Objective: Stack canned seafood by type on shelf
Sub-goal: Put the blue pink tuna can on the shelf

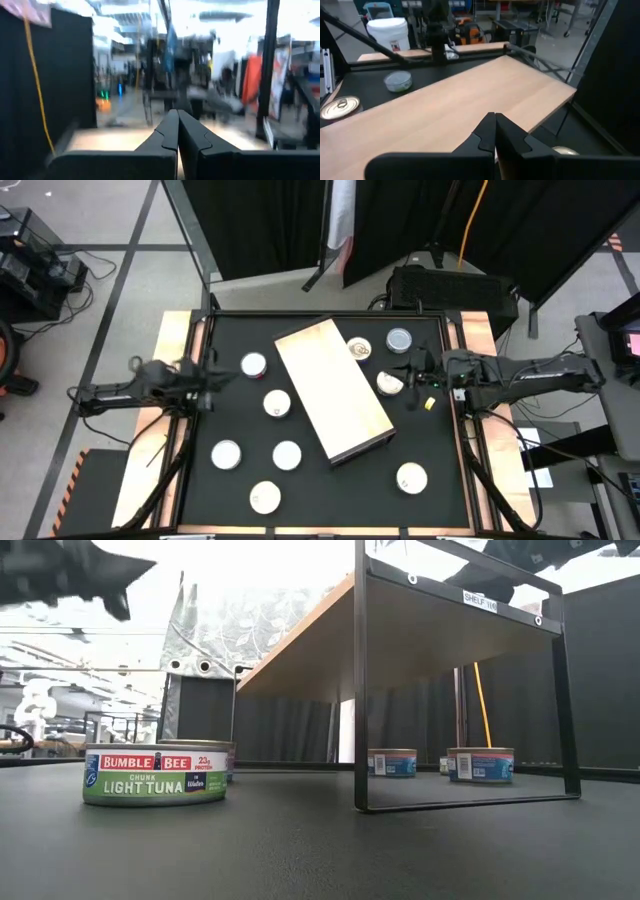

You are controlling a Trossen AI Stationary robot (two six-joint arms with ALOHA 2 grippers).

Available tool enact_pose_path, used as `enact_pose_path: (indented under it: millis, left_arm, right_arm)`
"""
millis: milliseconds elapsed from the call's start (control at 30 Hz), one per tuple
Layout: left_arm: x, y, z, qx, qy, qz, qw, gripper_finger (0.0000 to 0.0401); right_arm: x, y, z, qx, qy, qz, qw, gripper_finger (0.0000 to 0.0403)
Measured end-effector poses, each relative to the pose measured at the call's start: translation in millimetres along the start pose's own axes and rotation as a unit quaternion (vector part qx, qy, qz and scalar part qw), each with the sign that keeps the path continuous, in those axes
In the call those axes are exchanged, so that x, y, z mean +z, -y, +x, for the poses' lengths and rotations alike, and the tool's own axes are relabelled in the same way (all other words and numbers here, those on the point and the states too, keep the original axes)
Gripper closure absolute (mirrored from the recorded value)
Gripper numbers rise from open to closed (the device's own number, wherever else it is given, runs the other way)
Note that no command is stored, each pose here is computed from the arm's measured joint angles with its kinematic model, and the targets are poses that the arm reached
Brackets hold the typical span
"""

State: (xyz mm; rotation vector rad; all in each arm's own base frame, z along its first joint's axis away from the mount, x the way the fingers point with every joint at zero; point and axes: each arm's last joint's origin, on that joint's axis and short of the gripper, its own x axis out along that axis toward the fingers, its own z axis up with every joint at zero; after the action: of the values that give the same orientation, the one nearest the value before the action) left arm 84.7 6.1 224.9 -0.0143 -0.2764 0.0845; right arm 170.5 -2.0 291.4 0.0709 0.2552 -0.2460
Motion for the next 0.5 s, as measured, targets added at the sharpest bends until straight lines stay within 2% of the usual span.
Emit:
enact_pose_path:
  millis: [167, 267, 333, 500]
  left_arm:
    - [65.5, -0.9, 9.5, 0.042, -0.013, 0.017, 0.999, 0.0399]
    - [101.3, 0.2, 25.6, 0.042, -0.045, 0.047, 0.997, 0.0399]
    - [124.1, 1.7, 39.6, 0.027, -0.052, 0.065, 0.996, 0.0399]
    - [172.3, 8.7, 73.1, -0.061, -0.019, 0.095, 0.993, 0.0399]
  right_arm:
    - [4.6, 1.2, -6.4, 0.002, 0.022, -0.014, 1.0, 0.0403]
    - [5.8, 1.9, -9.3, 0.002, 0.029, -0.016, 0.999, 0.0403]
    - [6.0, 2.2, -10.3, 0.002, 0.03, -0.016, 0.999, 0.0403]
    - [6.0, 2.3, -10.9, 0.002, 0.03, -0.024, 0.999, 0.0403]
